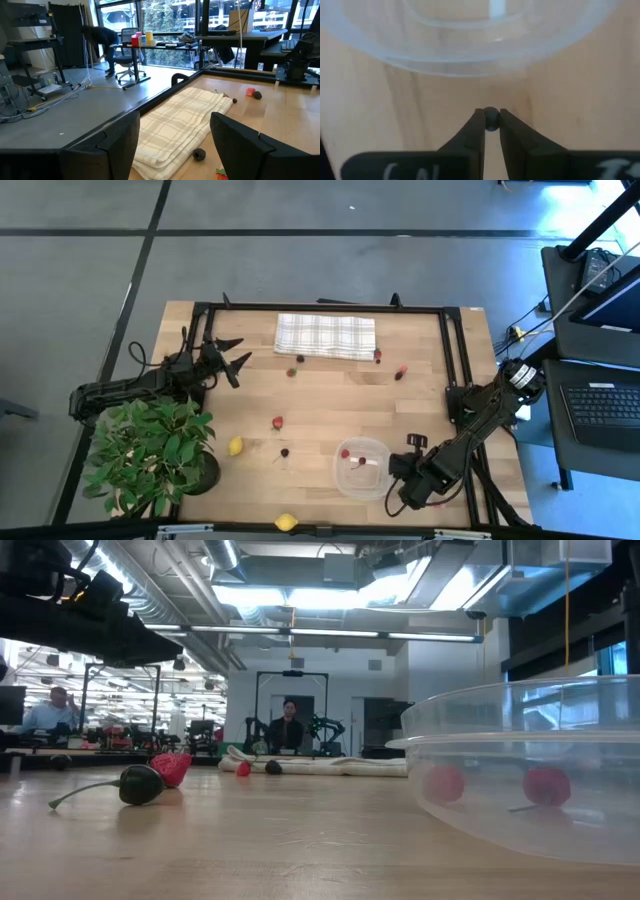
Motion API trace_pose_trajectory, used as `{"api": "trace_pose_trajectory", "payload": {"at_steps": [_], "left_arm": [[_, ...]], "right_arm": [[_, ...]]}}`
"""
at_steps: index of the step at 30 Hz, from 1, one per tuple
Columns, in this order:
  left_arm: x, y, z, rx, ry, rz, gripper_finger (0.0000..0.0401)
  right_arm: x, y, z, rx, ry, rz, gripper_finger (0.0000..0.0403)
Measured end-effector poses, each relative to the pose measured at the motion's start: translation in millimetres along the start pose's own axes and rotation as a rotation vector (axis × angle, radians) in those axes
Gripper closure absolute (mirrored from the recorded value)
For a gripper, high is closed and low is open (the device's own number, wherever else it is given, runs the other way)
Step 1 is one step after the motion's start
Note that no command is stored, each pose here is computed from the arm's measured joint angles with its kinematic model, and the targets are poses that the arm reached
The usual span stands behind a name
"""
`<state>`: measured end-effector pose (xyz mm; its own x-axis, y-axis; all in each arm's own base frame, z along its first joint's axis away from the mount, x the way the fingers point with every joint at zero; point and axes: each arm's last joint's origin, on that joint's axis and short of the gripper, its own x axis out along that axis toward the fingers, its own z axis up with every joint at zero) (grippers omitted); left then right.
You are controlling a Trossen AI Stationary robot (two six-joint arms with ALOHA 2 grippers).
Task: Pick and placing Produce into tupperware
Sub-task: Put the bottom dark purple blueberry into the transparent bin
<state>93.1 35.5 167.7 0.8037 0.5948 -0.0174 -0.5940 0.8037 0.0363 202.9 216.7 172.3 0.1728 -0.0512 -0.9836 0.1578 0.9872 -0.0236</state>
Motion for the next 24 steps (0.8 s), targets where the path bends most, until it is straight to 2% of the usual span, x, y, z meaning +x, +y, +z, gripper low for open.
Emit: {"api": "trace_pose_trajectory", "payload": {"at_steps": [7,12,18,24], "left_arm": [[0.0,0.0,0.0,0.000,0.000,0.000,0.0164],[0.0,0.0,-0.1,0.000,0.001,0.000,0.0164],[0.0,0.0,-0.1,0.000,0.001,0.000,0.0164],[0.0,0.0,0.0,0.000,0.000,0.000,0.0164]], "right_arm": [[-33.6,-3.4,15.2,-0.016,0.035,-0.088,0.0356],[-47.0,-3.5,40.6,-0.146,-0.132,-0.107,0.0356],[-37.6,-10.6,65.4,-0.204,-0.228,-0.054,0.0356],[-13.9,-18.2,69.6,-0.235,-0.249,-0.001,0.0356]]}}
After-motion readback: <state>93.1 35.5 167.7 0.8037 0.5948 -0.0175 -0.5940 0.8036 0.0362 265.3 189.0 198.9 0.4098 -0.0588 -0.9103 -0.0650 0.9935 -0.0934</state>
